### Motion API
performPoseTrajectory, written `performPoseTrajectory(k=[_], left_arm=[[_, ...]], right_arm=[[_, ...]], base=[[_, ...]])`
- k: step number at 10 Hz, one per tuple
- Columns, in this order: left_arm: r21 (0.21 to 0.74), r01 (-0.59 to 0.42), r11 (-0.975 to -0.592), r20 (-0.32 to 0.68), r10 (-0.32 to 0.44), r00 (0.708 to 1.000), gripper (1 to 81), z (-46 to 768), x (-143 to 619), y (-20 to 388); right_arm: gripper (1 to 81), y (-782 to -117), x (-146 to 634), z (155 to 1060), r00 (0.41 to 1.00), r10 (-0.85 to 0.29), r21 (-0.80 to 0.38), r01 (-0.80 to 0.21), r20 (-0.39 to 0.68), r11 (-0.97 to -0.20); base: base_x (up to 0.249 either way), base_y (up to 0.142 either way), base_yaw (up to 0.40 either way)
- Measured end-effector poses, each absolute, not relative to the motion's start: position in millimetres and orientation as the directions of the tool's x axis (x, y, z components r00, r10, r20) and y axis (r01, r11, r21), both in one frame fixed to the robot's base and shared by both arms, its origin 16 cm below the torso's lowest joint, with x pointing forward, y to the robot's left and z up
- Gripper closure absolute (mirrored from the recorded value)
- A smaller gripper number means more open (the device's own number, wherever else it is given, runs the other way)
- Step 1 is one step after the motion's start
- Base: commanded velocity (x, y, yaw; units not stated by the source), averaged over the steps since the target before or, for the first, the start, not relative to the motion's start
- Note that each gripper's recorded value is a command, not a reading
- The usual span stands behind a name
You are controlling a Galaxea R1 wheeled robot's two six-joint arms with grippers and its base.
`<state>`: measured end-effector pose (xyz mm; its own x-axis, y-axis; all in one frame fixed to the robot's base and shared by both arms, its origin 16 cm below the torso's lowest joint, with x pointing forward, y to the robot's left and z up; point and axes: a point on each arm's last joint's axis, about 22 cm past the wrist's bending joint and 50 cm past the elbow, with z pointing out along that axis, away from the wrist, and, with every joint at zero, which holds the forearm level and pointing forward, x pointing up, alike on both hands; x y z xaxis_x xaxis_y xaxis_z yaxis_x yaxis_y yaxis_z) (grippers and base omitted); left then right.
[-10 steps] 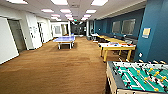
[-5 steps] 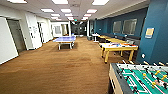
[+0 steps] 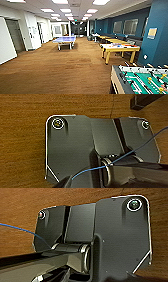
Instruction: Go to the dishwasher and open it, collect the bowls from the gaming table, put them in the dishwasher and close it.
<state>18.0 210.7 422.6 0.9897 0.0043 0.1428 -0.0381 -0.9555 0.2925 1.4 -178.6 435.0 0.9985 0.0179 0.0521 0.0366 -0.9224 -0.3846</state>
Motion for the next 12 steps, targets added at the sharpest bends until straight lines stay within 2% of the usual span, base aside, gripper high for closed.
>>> performPoseTrajectory(k=[3, 5, 7, 9, 12], left_arm=[[0.295, -0.036, -0.955, 0.133, 0.003, 0.991, 1.0, 422.2, 13.7, 208.7], [0.296, -0.044, -0.954, 0.175, 0.009, 0.984, 1.0, 424.7, 37.6, 208.9], [0.291, -0.032, -0.956, 0.115, 0.002, 0.993, 1.0, 421.2, -2.0, 211.2], [0.29, -0.039, -0.956, 0.146, 0.004, 0.989, 1.0, 422.7, 20.8, 212.8], [0.289, -0.037, -0.957, 0.136, 0.003, 0.991, 1.0, 422.1, 12.7, 213.6]], right_arm=[[1.0, -180.9, 2.1, 434.7, 0.999, 0.021, -0.382, 0.037, 0.046, -0.924], [1.0, -177.7, 19.9, 436.7, 0.997, 0.016, -0.386, 0.045, 0.08, -0.922], [1.0, -178.5, -19.1, 433.6, 0.999, 0.027, -0.384, 0.033, 0.022, -0.923], [1.0, -176.2, 11.5, 436.0, 0.997, 0.021, -0.387, 0.046, 0.068, -0.921], [1.0, -175.6, -3.1, 435.0, 0.999, 0.024, -0.388, 0.041, 0.049, -0.921]], base=[[0.181, 0.065, 0.0], [0.181, 0.068, 0.0], [0.181, 0.068, 0.0], [0.192, 0.067, 0.0], [0.211, 0.0, 0.0]])
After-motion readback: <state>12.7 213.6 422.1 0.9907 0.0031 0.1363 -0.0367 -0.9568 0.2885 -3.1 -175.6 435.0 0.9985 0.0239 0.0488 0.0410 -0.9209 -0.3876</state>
